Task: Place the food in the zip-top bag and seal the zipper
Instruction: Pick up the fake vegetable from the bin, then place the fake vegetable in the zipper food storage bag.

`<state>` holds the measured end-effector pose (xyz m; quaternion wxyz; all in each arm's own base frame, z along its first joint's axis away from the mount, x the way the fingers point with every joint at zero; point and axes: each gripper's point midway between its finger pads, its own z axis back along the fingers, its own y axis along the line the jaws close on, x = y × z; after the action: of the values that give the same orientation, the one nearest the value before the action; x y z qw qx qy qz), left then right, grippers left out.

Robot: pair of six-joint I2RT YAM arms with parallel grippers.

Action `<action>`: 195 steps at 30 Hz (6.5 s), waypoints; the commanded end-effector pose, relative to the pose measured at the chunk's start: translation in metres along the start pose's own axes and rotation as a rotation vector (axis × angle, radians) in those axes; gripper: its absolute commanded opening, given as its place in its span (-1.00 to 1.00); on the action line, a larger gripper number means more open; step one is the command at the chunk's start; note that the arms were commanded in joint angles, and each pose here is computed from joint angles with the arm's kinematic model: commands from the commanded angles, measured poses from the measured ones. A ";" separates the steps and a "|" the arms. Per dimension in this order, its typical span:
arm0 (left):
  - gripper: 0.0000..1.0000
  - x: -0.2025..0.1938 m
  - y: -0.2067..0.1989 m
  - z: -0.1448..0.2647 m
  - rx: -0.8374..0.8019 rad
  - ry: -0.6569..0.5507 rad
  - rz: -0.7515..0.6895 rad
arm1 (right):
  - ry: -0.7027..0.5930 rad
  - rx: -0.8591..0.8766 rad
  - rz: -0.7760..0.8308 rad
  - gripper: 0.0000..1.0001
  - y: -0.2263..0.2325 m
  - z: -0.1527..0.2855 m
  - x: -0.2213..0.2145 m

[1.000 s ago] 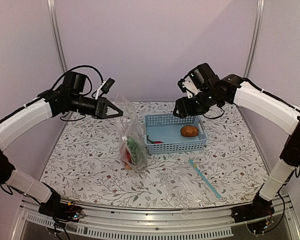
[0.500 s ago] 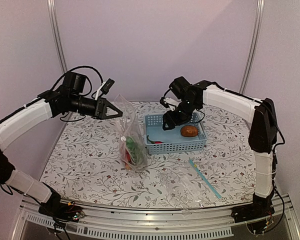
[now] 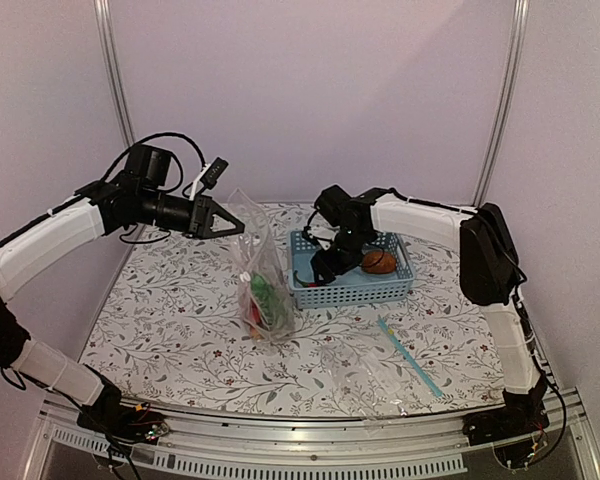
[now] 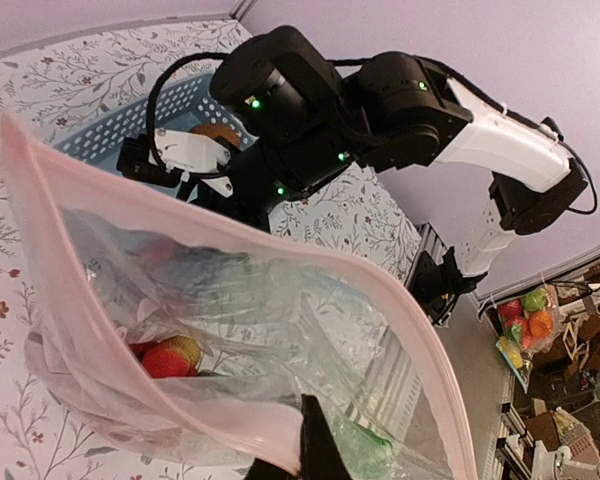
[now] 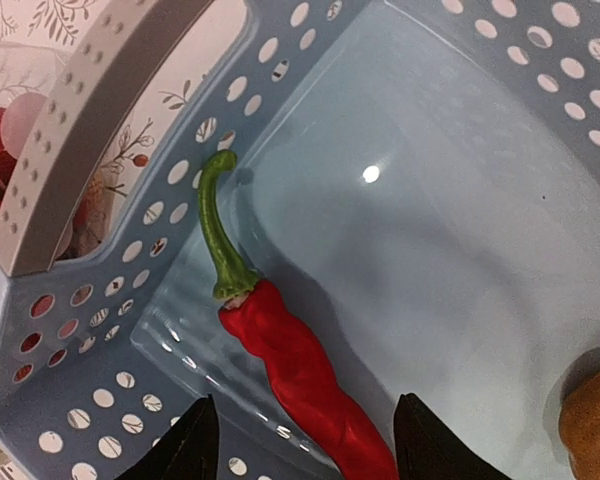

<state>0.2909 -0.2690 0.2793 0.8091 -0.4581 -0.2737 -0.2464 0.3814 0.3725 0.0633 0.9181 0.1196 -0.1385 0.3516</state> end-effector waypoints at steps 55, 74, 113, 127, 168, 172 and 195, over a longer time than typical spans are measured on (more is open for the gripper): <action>-1.00 0.002 0.018 0.009 0.020 -0.034 0.049 | -0.342 -0.239 -0.260 -0.86 -0.072 0.062 0.054; -1.00 0.003 0.013 0.011 -0.005 -0.042 0.050 | -0.715 -0.099 -0.279 -0.83 -0.029 0.238 0.072; -1.00 -0.004 -0.048 0.002 -0.199 -0.043 -0.045 | -1.410 0.378 -0.115 -0.74 0.204 0.459 0.101; -1.00 -0.006 -0.046 0.000 -0.197 -0.037 -0.039 | -1.394 0.422 -0.131 -0.74 0.226 0.428 0.123; -1.00 -0.003 -0.044 0.004 -0.173 -0.056 -0.049 | -0.878 0.058 -0.340 -0.75 0.186 0.194 0.079; -1.00 -0.003 -0.043 0.004 -0.172 -0.056 -0.045 | -0.841 0.043 -0.311 -0.72 0.188 0.186 0.073; -1.00 -0.004 -0.039 0.002 -0.168 -0.049 -0.029 | -0.784 0.008 -0.262 -0.11 0.183 0.189 0.060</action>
<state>0.2626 -0.2851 0.2972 0.7626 -0.5254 -0.2681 -0.2656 0.2733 0.4841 0.2809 0.8316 0.2681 -0.4623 0.1510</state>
